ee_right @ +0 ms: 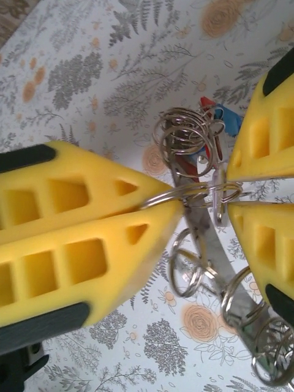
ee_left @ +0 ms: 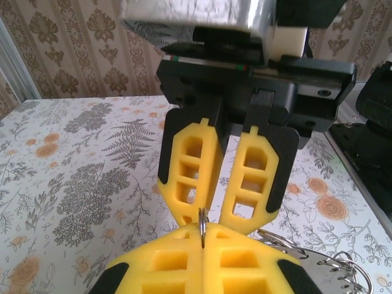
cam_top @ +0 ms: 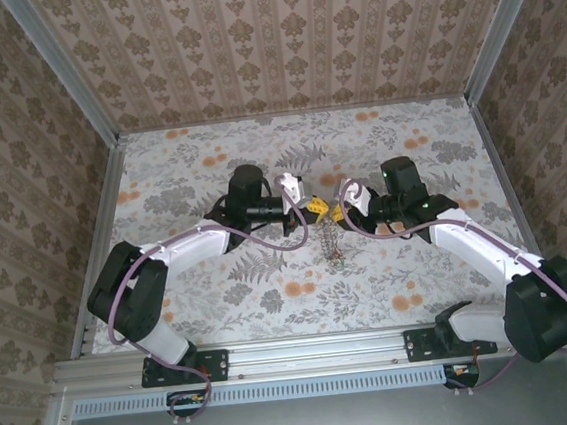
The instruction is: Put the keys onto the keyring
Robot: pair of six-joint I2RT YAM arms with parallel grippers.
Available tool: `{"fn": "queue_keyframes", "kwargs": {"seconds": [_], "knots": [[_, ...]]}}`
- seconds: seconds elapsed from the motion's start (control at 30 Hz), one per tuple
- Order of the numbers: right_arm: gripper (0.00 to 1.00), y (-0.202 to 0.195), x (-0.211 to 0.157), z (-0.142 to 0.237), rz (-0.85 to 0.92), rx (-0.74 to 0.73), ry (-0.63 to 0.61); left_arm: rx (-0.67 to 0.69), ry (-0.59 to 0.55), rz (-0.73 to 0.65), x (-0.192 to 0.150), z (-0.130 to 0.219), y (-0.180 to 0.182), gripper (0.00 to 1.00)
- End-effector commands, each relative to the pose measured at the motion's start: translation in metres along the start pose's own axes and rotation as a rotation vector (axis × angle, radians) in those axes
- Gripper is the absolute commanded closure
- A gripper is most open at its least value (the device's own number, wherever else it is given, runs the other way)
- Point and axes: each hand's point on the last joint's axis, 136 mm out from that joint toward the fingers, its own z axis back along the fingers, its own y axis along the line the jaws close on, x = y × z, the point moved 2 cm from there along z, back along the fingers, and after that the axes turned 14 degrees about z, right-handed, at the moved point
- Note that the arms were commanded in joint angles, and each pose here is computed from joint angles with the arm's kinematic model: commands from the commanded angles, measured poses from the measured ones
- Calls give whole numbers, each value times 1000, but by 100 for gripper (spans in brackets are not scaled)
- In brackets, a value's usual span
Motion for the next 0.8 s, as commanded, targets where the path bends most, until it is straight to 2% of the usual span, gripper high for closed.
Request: {"fn": "queue_keyframes", "kwargs": {"seconds": [0.0,0.3,0.53,0.77], "knots": [[78,-4,4,7,11,-35,-2,-35,-56,-54,19,3,-7,100],[71,-15,19,26,83,-106,25,-30,-40,-56,16,4,-8,100],[71,-14,41,27,99,-62,-73,-40,-40,-58,17,3,-9,100],[72,-17,42,17,86,-23,-90,-40,-43,-58,19,4,-9,100]]}}
